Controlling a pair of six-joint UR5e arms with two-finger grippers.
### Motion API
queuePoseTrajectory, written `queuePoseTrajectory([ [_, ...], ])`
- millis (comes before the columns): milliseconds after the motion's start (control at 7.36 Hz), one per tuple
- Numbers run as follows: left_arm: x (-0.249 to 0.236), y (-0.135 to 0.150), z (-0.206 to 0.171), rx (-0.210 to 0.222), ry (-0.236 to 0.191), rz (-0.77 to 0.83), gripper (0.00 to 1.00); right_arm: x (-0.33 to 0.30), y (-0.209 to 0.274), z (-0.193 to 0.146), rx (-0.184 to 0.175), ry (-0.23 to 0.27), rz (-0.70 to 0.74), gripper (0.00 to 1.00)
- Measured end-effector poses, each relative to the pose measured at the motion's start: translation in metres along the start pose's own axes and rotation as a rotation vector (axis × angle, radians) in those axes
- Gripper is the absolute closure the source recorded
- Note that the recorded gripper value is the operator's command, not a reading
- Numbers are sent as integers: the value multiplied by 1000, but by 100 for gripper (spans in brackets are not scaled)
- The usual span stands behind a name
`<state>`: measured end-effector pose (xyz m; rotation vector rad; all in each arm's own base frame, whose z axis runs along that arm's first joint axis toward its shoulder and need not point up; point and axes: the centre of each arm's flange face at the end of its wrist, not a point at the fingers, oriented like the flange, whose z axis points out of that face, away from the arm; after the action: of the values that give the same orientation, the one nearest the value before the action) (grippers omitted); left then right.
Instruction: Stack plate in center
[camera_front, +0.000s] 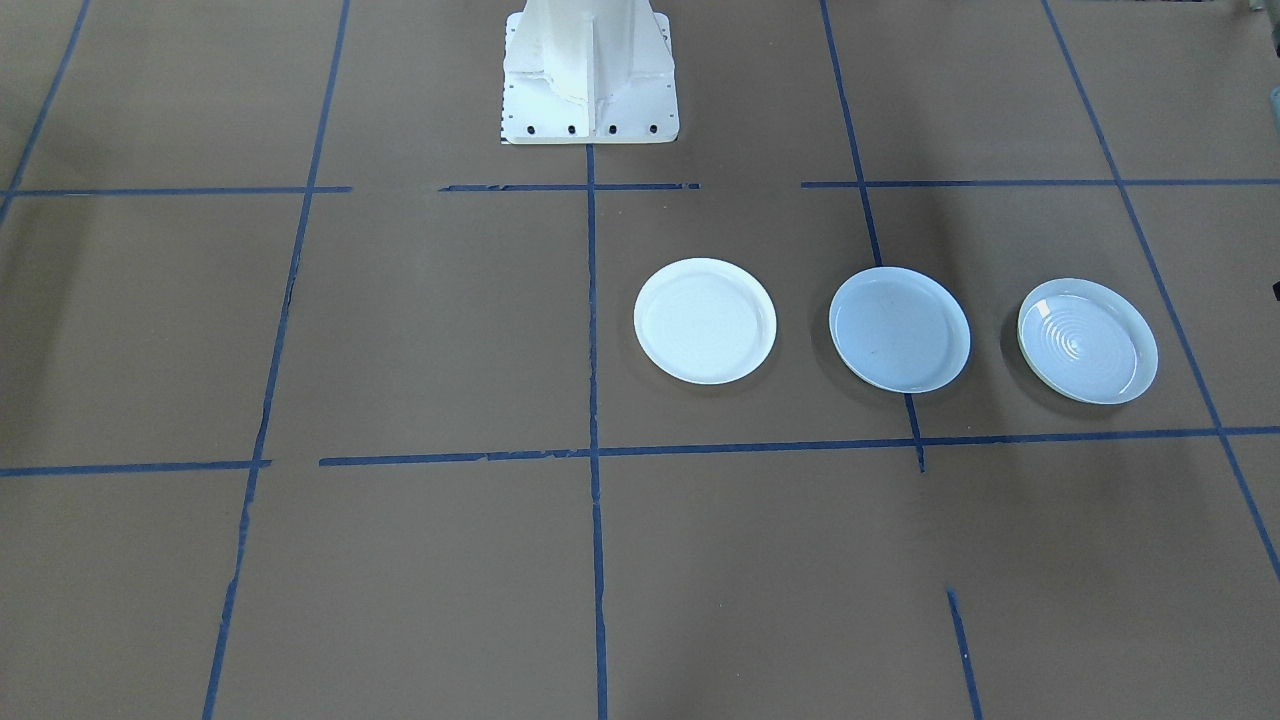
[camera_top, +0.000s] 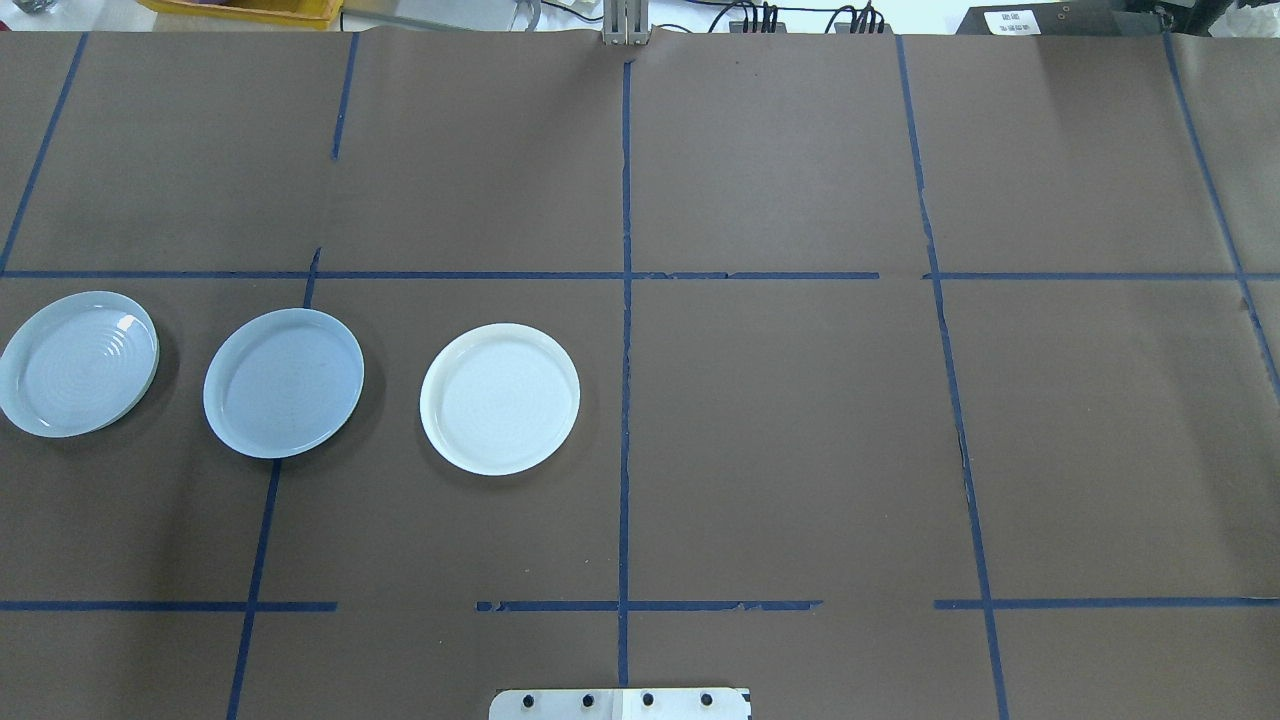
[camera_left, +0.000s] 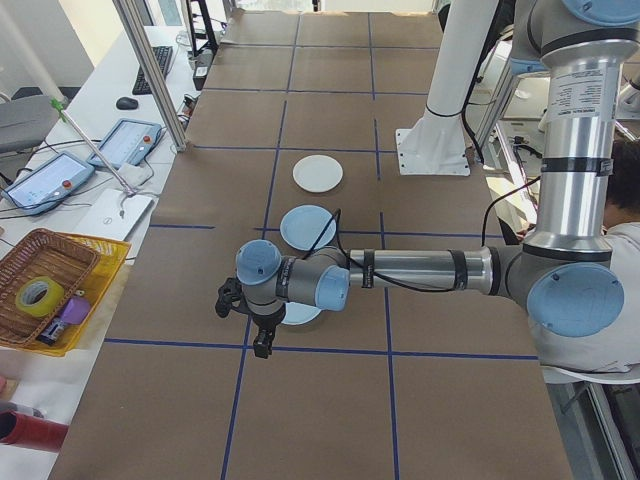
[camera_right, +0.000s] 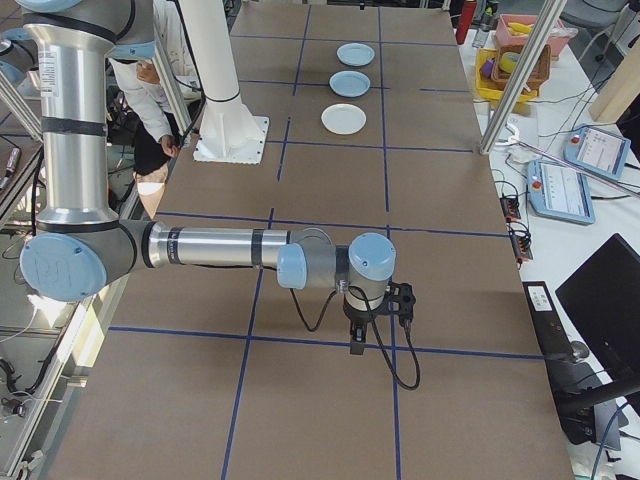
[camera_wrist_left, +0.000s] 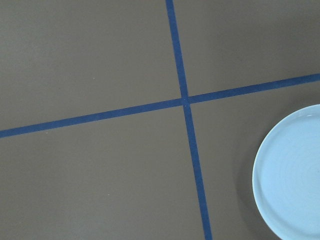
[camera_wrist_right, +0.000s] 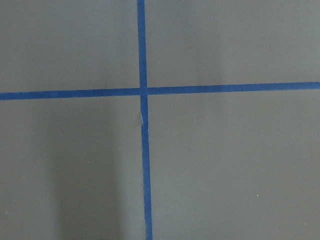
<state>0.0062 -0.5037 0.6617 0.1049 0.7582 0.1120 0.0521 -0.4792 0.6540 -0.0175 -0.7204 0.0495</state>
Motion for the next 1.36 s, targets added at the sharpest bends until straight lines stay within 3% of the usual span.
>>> queuePoseTrajectory([
  [408,24,13,75,56,62,-97,0,0,0,0,0,-1,0,0],
  [680,44,23,107,47,107,-111,1,0,0,0,0,0,0,0],
  [816,50,26,115,33,119,-108,8,0,0,0,1,0,0,0],
  [951,53,29,121,20,124,-106,33,0,0,0,1,0,0,0],
  [1087,54,31,125,10,125,-105,37,0,0,0,0,0,0,0],
  [1359,57,33,130,1,126,-98,37,0,0,0,0,0,0,0],
])
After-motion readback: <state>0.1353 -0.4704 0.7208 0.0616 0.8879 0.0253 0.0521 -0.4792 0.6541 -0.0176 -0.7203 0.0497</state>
